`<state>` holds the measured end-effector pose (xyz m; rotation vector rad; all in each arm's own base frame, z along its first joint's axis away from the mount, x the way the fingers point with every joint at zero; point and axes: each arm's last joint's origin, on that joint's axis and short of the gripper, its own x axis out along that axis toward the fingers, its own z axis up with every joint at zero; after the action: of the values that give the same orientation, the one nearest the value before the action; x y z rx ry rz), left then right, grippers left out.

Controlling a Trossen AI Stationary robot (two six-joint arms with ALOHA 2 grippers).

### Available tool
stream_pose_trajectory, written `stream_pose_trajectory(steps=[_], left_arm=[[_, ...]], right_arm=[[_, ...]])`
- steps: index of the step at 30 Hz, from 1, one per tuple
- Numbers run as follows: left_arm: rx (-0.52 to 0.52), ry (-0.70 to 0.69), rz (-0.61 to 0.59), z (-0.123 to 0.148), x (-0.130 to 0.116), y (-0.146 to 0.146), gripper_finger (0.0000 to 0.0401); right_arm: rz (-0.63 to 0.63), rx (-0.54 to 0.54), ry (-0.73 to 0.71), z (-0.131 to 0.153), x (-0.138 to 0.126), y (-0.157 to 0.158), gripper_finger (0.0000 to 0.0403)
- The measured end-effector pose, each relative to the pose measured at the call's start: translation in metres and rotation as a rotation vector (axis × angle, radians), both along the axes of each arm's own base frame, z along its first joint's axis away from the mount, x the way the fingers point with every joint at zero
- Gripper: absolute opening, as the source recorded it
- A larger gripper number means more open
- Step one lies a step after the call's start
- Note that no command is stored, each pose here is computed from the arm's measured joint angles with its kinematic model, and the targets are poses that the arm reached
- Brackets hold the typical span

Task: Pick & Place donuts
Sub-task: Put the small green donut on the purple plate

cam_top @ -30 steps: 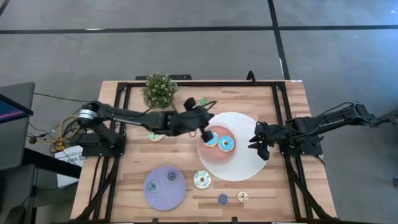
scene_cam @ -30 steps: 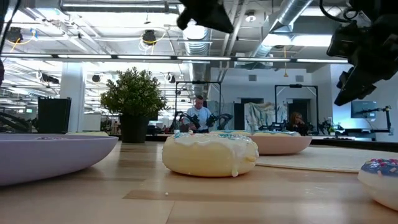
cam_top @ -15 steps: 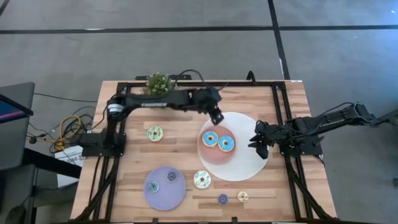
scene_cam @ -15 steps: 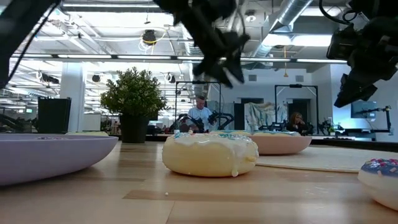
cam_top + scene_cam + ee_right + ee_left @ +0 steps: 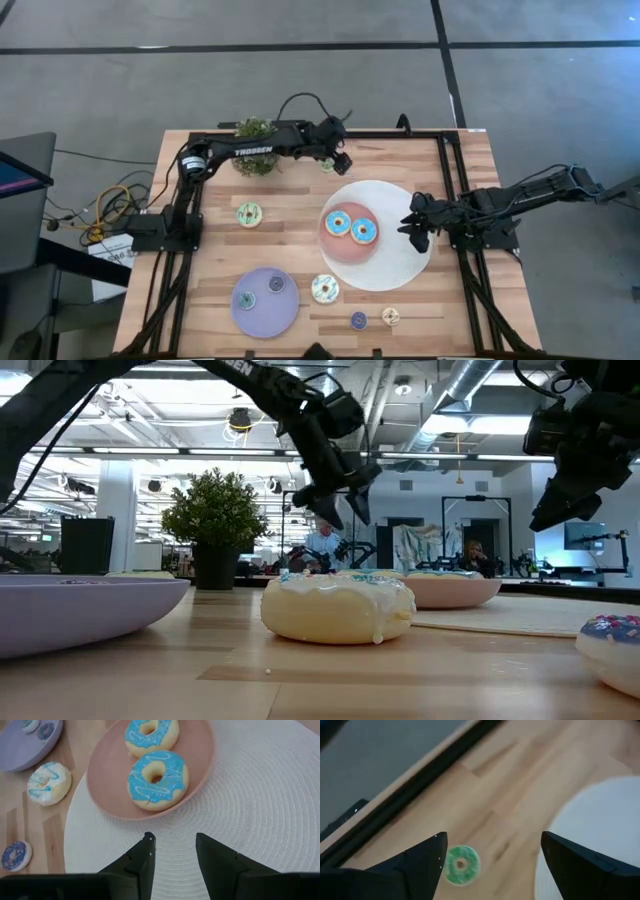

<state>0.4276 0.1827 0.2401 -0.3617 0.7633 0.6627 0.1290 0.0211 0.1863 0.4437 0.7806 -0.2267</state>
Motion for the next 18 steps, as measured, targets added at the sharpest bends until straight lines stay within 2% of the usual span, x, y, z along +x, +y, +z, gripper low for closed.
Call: stream_pose_trajectory(steps=[5,12,18], left_arm=[[-0.058,0.021,0.030,-0.020,-0.002,0.018,0.0316],[-0.067,0.089,0.002,-0.052,0.006,0.018,0.0316],[-0.071,0.168,0.053,-0.069,0.004,0.020,0.0316]], right_arm=[[-0.028,0.008,-0.005,0.000,0.000,0.000,0.0131],[-0.058,0.038,-0.007,0.000,0.000,0.000,0.0131],[-0.072,0.051,-0.006,0.000,0.000,0.000,0.0131]])
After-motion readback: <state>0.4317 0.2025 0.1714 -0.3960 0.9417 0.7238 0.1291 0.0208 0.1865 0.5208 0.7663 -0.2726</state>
